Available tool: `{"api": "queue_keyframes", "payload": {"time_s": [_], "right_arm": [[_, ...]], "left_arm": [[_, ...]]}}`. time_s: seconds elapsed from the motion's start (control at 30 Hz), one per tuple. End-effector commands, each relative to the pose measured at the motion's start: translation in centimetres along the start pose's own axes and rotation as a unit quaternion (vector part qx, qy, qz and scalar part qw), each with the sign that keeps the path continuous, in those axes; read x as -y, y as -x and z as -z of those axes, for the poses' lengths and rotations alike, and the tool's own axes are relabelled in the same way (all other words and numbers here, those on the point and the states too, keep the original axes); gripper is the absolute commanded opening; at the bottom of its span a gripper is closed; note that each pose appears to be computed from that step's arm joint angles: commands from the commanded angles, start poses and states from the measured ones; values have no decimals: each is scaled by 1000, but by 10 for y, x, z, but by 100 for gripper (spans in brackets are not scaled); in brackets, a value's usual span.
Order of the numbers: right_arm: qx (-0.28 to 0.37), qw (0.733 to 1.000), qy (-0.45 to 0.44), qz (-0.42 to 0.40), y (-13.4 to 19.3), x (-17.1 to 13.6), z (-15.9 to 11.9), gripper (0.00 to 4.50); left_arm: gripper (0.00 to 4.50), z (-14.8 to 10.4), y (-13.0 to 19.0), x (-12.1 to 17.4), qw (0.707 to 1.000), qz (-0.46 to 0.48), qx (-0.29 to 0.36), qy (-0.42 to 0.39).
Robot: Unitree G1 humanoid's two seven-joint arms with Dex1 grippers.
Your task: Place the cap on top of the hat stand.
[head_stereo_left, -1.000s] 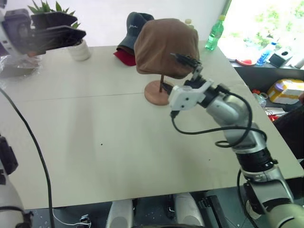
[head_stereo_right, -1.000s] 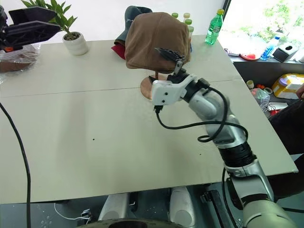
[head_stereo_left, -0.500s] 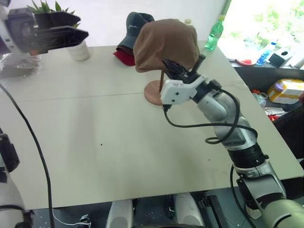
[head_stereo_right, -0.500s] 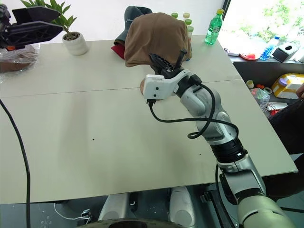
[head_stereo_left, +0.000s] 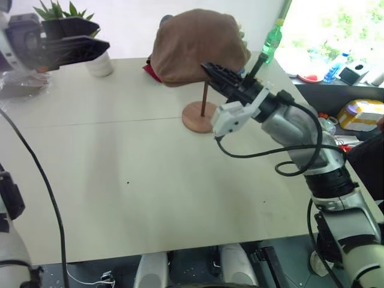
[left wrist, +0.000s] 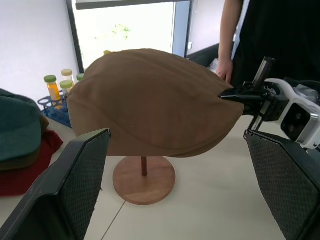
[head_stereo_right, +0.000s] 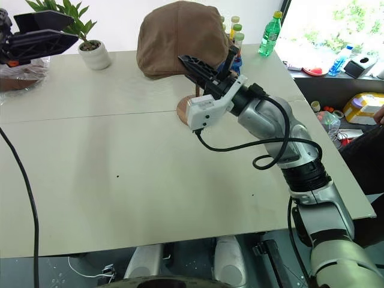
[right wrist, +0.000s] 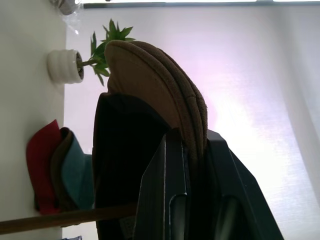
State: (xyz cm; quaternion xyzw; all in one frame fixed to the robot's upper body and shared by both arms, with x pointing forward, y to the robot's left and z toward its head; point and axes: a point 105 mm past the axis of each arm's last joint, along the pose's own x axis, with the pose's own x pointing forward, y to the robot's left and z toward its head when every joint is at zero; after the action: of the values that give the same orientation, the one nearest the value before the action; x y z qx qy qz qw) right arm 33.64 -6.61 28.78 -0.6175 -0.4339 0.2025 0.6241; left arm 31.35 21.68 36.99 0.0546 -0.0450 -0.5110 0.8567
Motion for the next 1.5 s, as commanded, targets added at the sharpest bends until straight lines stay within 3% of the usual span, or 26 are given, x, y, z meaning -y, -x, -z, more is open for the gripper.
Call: {"api": "queue_keyframes", "payload": {"time_s": [0.03, 0.3, 0.4, 0.53, 0.77, 0.97, 1.07, 1.2, 1.3, 1.4, 1.5], "right_arm": [[7, 1000, -11, 17, 4, 4, 7, 3], [-4, 997, -77, -16, 6, -18, 15, 3], [-4, 995, -102, -11, 7, -17, 13, 113], [-13, 993, -116, -4, 8, -10, 11, 322], [-11, 979, -201, 27, 32, 24, 4, 322], [-1, 937, -344, -66, 73, 52, -3, 322], [-15, 901, -414, -130, 91, 64, 4, 322], [-31, 799, -569, -192, 117, 85, 17, 322], [-68, 744, -626, -222, 138, 96, 36, 322], [-109, 722, -644, -228, 151, 100, 56, 322], [-122, 718, -644, -235, 156, 103, 65, 322]], "left_arm": [[450, -16, 7, 7, 999, -3, 16, -34], [450, -18, 10, 8, 999, -11, 15, -37], [450, -18, 10, 8, 999, -12, 14, -37], [450, -17, 10, 8, 999, -13, 12, -36], [450, -12, 10, 7, 999, -11, 2, -36], [450, -9, 17, 5, 999, -16, -6, -36], [450, -8, 19, 3, 999, -18, -11, -38], [450, -6, 21, 3, 999, -13, -22, -42], [450, -5, 24, 5, 998, -5, -37, -45], [450, -2, 28, 5, 998, -4, -51, -46], [450, -2, 31, 4, 998, -5, -52, -47]]}}
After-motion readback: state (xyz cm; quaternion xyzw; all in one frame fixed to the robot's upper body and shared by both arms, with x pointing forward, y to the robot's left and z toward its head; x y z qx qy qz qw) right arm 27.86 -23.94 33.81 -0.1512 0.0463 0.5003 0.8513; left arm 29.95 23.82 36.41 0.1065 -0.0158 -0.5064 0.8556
